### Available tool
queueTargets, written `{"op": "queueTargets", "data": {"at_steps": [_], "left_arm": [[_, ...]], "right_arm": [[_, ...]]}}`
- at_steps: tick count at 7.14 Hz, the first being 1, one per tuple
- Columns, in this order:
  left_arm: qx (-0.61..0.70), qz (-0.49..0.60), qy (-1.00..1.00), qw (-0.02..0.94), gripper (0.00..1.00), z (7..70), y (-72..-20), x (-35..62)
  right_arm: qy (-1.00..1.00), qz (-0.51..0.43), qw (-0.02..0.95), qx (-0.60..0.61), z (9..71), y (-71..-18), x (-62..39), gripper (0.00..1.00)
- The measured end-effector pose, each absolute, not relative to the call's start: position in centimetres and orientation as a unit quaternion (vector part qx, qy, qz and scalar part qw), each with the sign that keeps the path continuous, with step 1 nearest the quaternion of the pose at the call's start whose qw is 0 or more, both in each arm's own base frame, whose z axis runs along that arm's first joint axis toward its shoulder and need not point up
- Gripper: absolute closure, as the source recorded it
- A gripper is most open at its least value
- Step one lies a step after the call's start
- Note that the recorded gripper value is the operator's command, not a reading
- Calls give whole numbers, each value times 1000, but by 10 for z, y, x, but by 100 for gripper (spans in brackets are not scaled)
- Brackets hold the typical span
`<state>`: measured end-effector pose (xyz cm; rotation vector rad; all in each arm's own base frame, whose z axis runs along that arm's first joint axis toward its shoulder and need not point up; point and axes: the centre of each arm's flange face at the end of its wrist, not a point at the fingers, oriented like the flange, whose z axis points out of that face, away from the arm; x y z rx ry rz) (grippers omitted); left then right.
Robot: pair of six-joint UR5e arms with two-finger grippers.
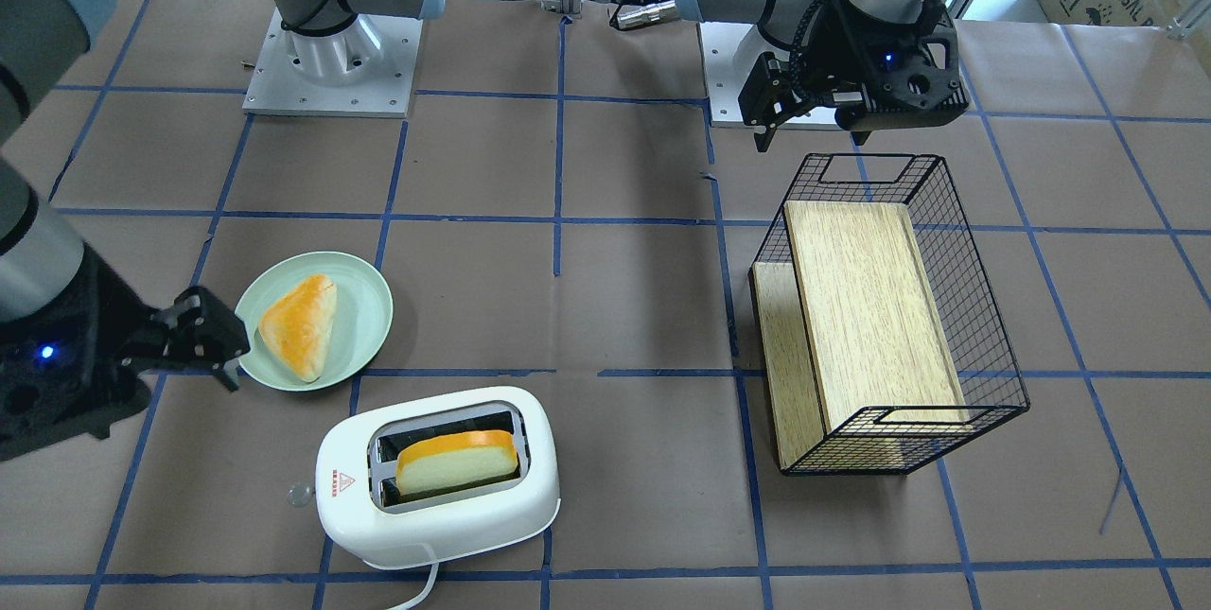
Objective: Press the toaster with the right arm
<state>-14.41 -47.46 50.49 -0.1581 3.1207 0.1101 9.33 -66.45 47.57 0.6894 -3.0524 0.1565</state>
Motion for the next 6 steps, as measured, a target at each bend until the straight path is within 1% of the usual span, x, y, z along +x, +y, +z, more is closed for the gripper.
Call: {"op": "queueTargets", "data": {"at_steps": [2, 3, 4, 6], "left_arm": [[-51, 35, 998, 7, 0, 505, -475, -144], [-51, 35, 998, 8, 0, 505, -475, -144], [-51, 35, 998, 7, 0, 505, -475, -144], [-51, 35, 998, 7, 0, 505, -475, -144]], "right_arm": [[-974, 27, 3, 223, 491, -581, 105, 0], [-975, 26, 2, 223, 502, -549, 106, 0], [-975, 23, 2, 221, 510, -530, 107, 0], [-977, -16, -5, 211, 512, -511, 108, 0]]}}
